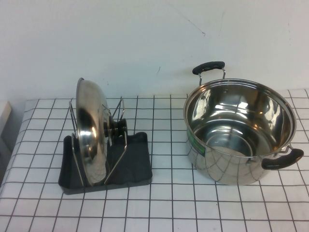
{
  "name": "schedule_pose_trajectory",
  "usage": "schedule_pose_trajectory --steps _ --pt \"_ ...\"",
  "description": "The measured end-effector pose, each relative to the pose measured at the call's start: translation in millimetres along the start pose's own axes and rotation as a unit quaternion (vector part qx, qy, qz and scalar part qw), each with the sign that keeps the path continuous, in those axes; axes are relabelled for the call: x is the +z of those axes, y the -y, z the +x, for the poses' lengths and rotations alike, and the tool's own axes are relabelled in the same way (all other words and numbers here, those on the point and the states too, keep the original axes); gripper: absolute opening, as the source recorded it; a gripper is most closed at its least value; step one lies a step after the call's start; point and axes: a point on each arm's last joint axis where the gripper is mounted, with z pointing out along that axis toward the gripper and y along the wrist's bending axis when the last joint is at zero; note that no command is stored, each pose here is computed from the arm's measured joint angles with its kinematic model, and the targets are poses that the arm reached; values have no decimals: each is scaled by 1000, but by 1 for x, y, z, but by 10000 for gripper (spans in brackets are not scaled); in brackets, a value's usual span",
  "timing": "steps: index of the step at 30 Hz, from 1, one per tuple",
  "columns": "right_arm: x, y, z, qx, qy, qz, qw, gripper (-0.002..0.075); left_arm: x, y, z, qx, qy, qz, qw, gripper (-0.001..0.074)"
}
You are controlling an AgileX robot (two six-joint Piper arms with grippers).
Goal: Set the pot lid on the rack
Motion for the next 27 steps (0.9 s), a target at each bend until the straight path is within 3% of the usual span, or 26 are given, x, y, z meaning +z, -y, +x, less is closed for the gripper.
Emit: schedule_pose_trajectory --steps 27 --pt "0 0 0 33 0 0 999 -2 0 0 0 0 1 0 1000 -2"
